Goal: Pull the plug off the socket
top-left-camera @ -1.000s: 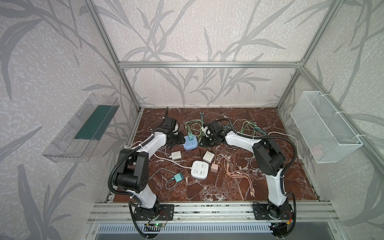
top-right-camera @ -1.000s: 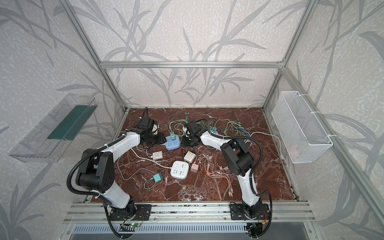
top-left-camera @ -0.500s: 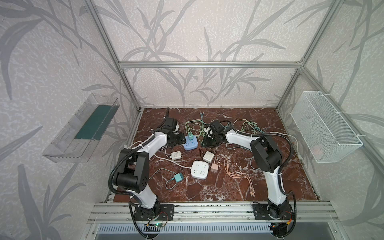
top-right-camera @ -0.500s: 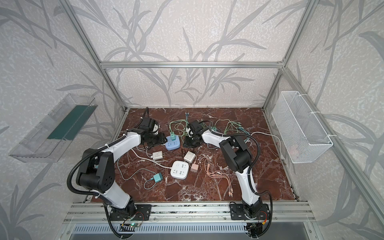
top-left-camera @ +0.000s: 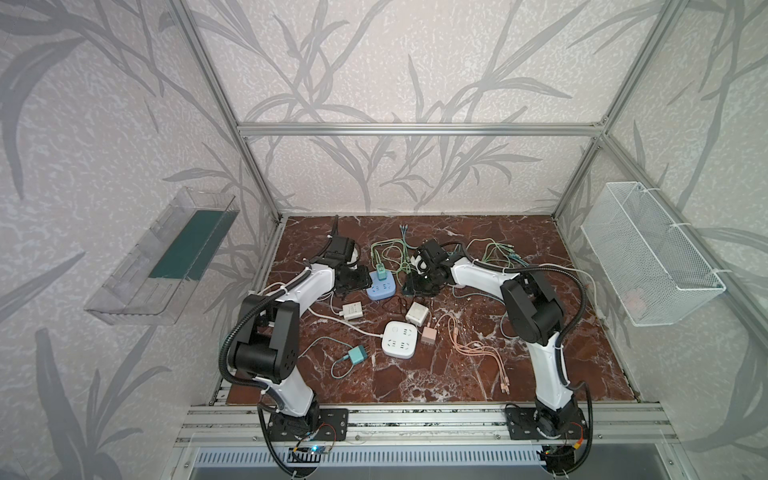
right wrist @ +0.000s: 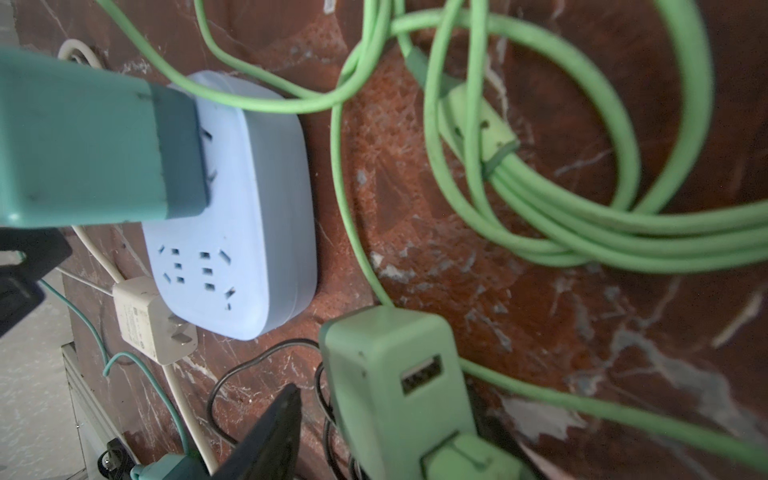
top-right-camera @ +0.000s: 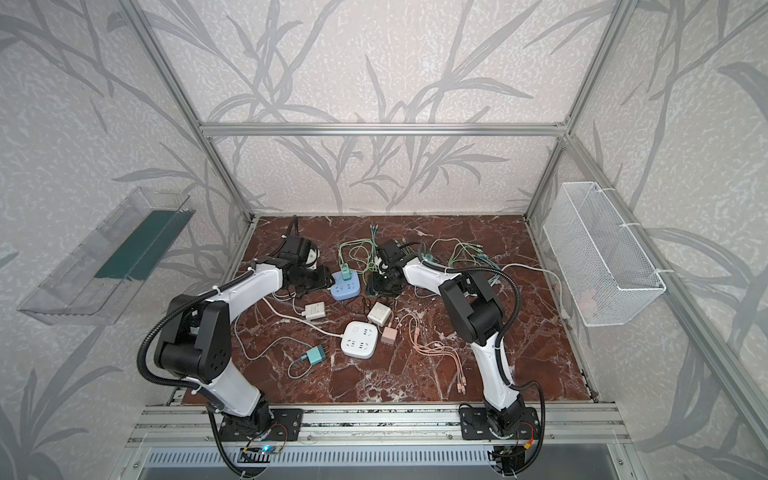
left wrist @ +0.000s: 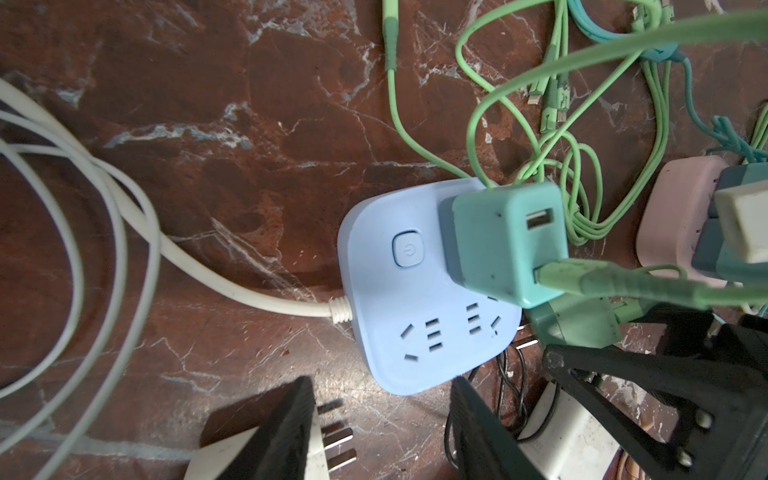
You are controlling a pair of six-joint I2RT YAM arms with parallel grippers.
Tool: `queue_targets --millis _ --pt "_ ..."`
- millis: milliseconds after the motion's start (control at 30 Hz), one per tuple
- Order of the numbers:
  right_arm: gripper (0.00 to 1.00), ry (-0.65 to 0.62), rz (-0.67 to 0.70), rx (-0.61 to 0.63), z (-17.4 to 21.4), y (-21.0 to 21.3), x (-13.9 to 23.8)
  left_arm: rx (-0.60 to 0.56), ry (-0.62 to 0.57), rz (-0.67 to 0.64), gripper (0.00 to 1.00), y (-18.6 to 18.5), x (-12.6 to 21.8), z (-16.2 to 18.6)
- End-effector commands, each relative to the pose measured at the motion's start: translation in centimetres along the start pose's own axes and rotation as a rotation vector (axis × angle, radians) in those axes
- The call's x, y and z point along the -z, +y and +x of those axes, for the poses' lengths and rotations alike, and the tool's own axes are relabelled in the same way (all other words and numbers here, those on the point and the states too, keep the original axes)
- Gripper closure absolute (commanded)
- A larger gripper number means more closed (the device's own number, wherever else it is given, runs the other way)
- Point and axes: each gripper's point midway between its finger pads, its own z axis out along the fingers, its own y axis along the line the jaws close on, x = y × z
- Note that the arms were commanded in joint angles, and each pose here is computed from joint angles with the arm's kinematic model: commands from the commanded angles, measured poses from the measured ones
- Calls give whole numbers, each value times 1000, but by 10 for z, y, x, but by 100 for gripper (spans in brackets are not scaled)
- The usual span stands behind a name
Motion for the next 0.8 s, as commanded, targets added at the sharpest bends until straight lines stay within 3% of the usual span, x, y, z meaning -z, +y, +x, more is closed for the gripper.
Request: queue_targets --millis 0,533,767 --pt "39 -40 -6 -3 -14 18 31 3 27 -15 45 3 -8 7" --pt "40 -49 44 -29 -13 25 55 -11 25 -15 45 4 -9 5" --pt "40 -125 34 121 -22 57 63 -6 33 -12 45 5 -14 6"
